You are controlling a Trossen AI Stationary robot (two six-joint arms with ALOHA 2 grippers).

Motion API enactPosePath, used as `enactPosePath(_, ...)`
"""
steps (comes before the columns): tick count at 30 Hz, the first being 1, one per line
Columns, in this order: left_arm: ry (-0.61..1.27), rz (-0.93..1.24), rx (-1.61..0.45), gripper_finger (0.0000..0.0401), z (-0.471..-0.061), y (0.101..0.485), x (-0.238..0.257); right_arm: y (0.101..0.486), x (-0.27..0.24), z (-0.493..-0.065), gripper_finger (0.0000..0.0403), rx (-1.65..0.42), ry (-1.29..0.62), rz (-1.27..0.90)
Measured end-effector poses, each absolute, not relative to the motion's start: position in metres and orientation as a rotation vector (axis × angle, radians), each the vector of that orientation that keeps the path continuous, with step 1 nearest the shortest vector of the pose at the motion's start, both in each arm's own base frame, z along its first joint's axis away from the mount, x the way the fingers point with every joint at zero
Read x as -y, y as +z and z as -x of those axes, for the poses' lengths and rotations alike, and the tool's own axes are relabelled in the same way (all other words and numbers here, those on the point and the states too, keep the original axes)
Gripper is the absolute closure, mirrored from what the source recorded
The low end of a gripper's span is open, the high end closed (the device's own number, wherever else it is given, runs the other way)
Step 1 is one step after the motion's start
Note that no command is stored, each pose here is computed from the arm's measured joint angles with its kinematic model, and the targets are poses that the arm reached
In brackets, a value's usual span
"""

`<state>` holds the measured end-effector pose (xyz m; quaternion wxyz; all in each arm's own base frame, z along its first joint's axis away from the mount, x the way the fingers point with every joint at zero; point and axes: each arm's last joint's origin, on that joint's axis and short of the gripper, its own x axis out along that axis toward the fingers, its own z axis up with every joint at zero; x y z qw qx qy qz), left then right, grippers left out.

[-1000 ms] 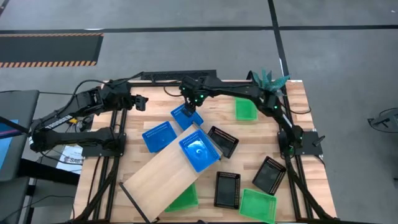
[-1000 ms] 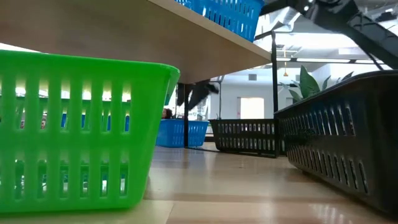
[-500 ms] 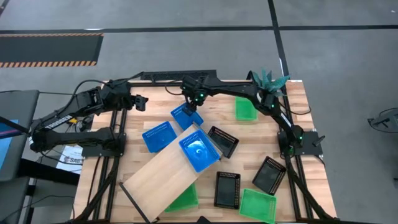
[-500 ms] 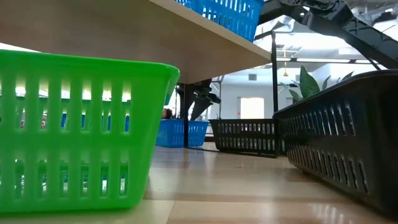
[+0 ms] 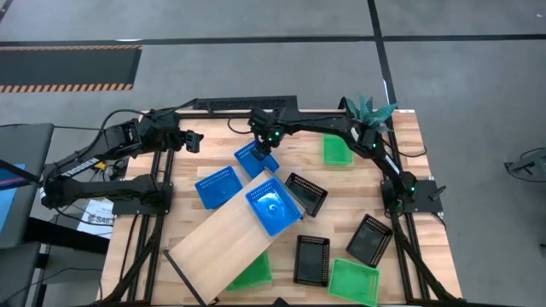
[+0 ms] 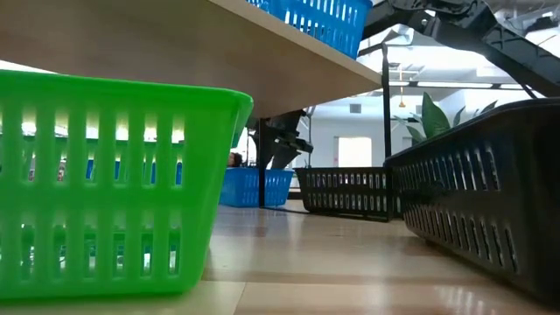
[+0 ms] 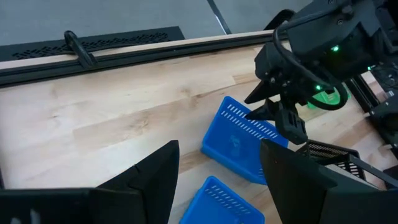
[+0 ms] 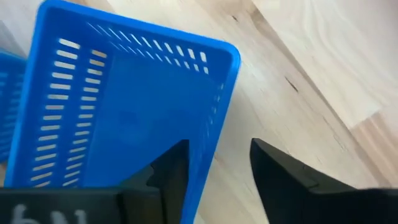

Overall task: Stack baskets on shelf by color
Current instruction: Stack the top blue bin on the blue bin on the shelf

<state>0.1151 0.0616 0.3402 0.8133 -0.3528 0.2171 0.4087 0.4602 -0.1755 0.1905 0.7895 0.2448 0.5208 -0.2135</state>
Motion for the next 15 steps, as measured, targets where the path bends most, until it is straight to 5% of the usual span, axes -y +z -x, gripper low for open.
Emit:
enactPosePath(9, 0.869, 0.735, -0.471, 0.0190, -0.115, 0.340, -0.062, 0.186, 0.175, -0.459, 0.0382, -1.129, -0.484, -0.559)
enactPosePath(15, 0.860, 0.721, -0.479, 0.0190, -0.115, 0.340, -0.061, 0.207, 0.183, -0.458, 0.0394, -1.084, -0.510, -0.583)
